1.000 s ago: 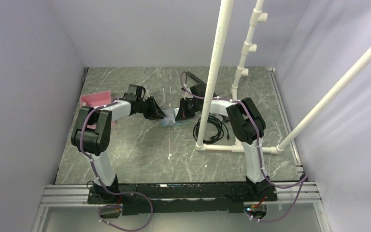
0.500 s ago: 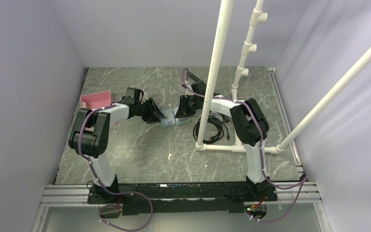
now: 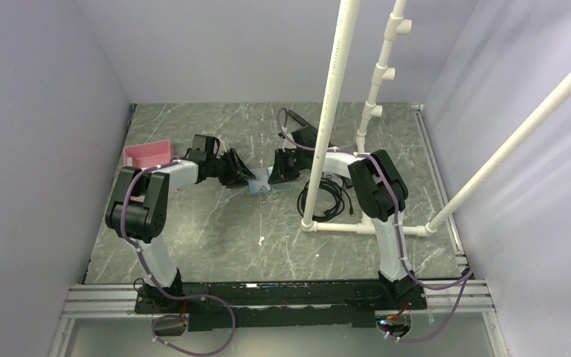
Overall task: Put the credit cards into the card holder
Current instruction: Insert the credit card into the card holder.
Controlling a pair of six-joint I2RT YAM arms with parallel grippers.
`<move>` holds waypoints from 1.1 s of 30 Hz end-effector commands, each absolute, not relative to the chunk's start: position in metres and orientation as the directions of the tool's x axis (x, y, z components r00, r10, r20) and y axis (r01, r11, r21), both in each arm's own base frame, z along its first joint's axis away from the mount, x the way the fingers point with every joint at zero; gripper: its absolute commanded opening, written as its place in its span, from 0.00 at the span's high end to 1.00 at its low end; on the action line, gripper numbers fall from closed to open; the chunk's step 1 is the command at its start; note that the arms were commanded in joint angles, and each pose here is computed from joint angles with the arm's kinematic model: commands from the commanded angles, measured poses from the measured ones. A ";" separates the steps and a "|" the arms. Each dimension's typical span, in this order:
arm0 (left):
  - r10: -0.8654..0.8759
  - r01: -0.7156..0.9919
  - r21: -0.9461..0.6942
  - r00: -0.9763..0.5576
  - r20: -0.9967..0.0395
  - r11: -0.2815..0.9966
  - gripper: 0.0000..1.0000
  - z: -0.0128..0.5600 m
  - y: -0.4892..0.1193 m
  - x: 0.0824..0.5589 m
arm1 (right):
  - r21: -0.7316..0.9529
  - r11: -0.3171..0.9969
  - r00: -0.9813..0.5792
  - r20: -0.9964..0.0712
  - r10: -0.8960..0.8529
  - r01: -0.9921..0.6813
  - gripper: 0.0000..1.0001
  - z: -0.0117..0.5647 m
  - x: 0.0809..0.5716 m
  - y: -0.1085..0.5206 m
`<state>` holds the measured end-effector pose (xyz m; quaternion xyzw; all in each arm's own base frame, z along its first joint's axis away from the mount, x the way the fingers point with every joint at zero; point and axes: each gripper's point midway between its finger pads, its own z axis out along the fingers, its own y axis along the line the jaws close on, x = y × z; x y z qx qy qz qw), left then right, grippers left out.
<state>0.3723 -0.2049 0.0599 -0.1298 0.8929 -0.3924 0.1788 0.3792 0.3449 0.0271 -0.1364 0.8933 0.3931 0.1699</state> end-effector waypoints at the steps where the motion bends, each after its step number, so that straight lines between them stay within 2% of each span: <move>1: -0.372 -0.074 -0.765 -0.901 -0.224 0.640 0.52 0.063 -0.208 0.376 | 0.628 0.664 -0.887 -0.445 -0.121 -0.406 0.77 0.025 0.390 0.347; 6: -0.370 -0.076 -0.767 -0.903 -0.218 0.637 0.52 0.062 -0.208 0.375 | 0.598 0.695 -0.889 -0.439 -0.131 -0.398 0.79 0.016 0.390 0.343; 9: -0.369 -0.056 -0.778 -0.900 -0.233 0.626 0.53 0.065 -0.211 0.380 | 0.595 0.705 -0.895 -0.426 -0.131 -0.386 0.92 0.011 0.390 0.342; 12: -0.359 -0.049 -0.786 -0.906 -0.225 0.616 0.53 0.065 -0.216 0.380 | 0.592 0.711 -0.899 -0.418 -0.133 -0.381 0.99 0.007 0.389 0.342; 20: -0.378 -0.064 -0.761 -0.893 -0.245 0.646 0.52 0.062 -0.211 0.381 | 0.589 0.711 -0.898 -0.417 -0.140 -0.384 1.00 0.006 0.388 0.343; 22: -0.377 -0.057 -0.753 -0.889 -0.261 0.655 0.52 0.065 -0.209 0.381 | 0.591 0.708 -0.899 -0.414 -0.144 -0.386 0.98 0.010 0.386 0.343; 28: -0.370 -0.060 -0.749 -0.893 -0.255 0.659 0.52 0.062 -0.208 0.377 | 0.624 0.665 -0.880 -0.461 -0.112 -0.411 0.77 0.057 0.383 0.346; 33: -0.369 -0.058 -0.754 -0.894 -0.252 0.654 0.52 0.062 -0.210 0.377 | 0.648 0.638 -0.884 -0.453 -0.115 -0.416 0.72 0.056 0.378 0.353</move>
